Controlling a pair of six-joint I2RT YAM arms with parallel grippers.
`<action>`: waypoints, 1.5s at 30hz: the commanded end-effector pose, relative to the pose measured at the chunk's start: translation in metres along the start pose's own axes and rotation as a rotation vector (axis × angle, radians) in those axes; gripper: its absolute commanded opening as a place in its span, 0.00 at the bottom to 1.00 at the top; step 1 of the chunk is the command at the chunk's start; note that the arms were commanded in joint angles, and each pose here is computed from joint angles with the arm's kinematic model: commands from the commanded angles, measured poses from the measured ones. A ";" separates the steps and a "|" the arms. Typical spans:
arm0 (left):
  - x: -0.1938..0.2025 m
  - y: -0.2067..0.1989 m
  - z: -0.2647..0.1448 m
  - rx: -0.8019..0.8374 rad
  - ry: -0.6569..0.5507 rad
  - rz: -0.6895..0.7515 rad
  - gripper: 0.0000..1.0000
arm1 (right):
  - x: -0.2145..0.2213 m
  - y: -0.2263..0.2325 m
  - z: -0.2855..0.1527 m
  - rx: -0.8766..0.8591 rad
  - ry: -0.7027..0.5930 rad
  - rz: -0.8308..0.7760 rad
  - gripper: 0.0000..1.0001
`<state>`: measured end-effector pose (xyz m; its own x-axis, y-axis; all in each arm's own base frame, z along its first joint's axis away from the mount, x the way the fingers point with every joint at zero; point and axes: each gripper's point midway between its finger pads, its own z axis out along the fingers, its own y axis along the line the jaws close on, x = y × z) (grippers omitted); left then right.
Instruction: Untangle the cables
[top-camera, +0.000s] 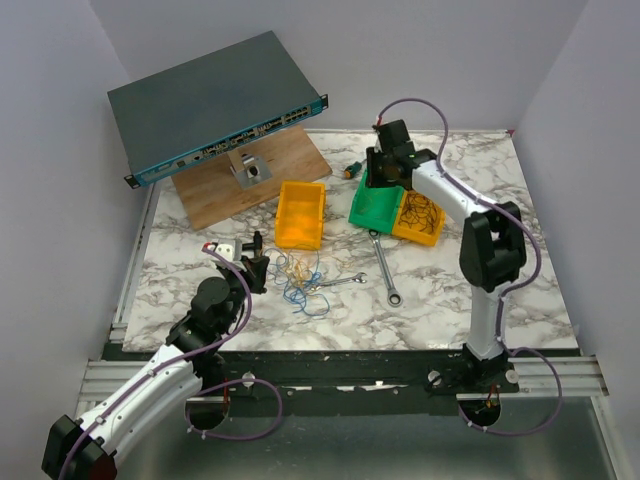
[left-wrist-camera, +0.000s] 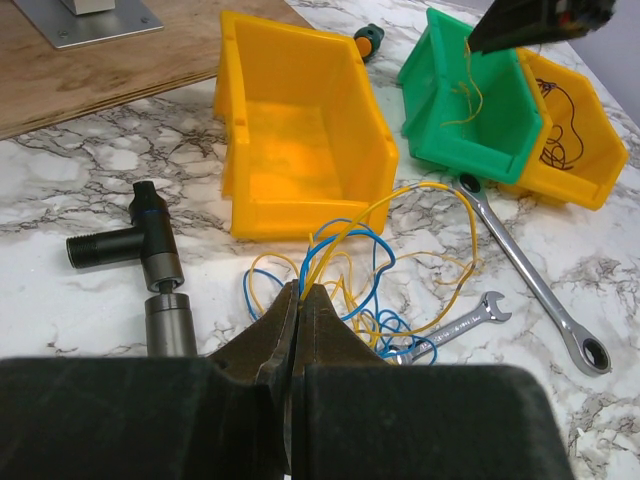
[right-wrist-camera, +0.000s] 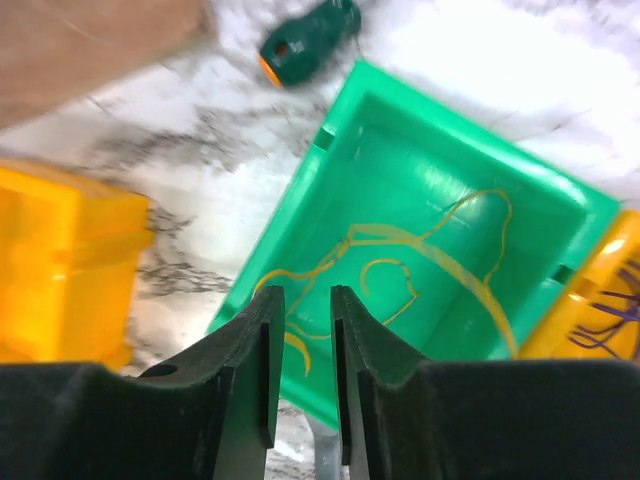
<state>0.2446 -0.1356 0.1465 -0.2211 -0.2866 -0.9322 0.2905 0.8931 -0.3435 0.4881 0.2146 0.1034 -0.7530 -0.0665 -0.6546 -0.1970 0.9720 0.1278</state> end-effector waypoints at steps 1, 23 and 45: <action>-0.001 -0.004 0.001 0.031 -0.011 0.011 0.00 | -0.030 0.004 -0.047 -0.012 -0.084 -0.008 0.35; -0.001 -0.006 0.000 0.044 -0.007 0.011 0.00 | -0.059 -0.022 -0.027 0.153 -0.142 -0.052 0.81; 0.000 -0.008 0.002 0.046 0.001 0.015 0.00 | 0.032 -0.044 0.036 0.226 0.044 -0.001 0.01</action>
<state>0.2437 -0.1396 0.1448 -0.2297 -0.2710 -0.9348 0.3123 0.8891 -0.3345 0.4927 0.1812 0.0684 -0.7657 -0.0930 -0.6364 -0.0930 0.9951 -0.0335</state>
